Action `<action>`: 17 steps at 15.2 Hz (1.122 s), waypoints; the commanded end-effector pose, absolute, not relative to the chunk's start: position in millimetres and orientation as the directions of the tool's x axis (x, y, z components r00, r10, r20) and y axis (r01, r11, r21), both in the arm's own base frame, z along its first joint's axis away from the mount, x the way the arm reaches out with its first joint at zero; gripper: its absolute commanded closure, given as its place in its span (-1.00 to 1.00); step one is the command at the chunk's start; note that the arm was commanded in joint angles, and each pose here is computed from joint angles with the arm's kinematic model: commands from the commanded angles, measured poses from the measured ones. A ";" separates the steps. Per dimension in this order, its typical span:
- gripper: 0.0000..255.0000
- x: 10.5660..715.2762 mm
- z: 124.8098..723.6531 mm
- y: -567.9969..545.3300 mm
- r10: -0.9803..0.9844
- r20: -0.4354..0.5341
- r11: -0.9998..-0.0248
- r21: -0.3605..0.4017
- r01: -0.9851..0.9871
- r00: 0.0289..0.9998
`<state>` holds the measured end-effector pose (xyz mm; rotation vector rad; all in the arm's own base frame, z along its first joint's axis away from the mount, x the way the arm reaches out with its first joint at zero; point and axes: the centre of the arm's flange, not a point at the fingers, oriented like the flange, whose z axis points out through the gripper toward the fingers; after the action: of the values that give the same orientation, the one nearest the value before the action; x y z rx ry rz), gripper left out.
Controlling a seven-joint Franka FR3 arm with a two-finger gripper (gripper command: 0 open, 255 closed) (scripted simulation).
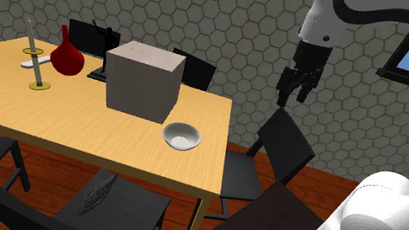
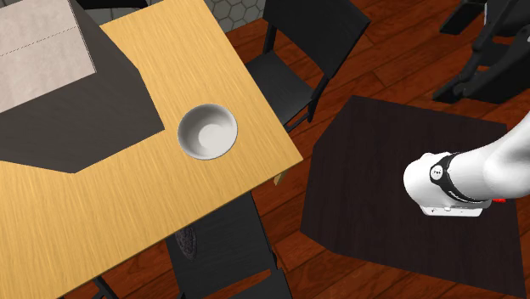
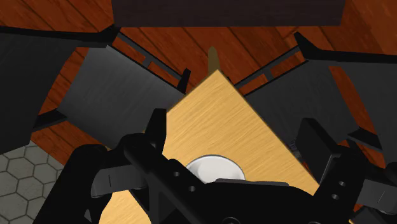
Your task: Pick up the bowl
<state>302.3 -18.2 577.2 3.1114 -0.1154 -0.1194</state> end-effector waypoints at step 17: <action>-1.00 445.6 432.0 62.3 -0.098 -0.041 -0.976 0.200 -0.087 0.994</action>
<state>436.2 59.0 443.0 2.9483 -0.1365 -0.0794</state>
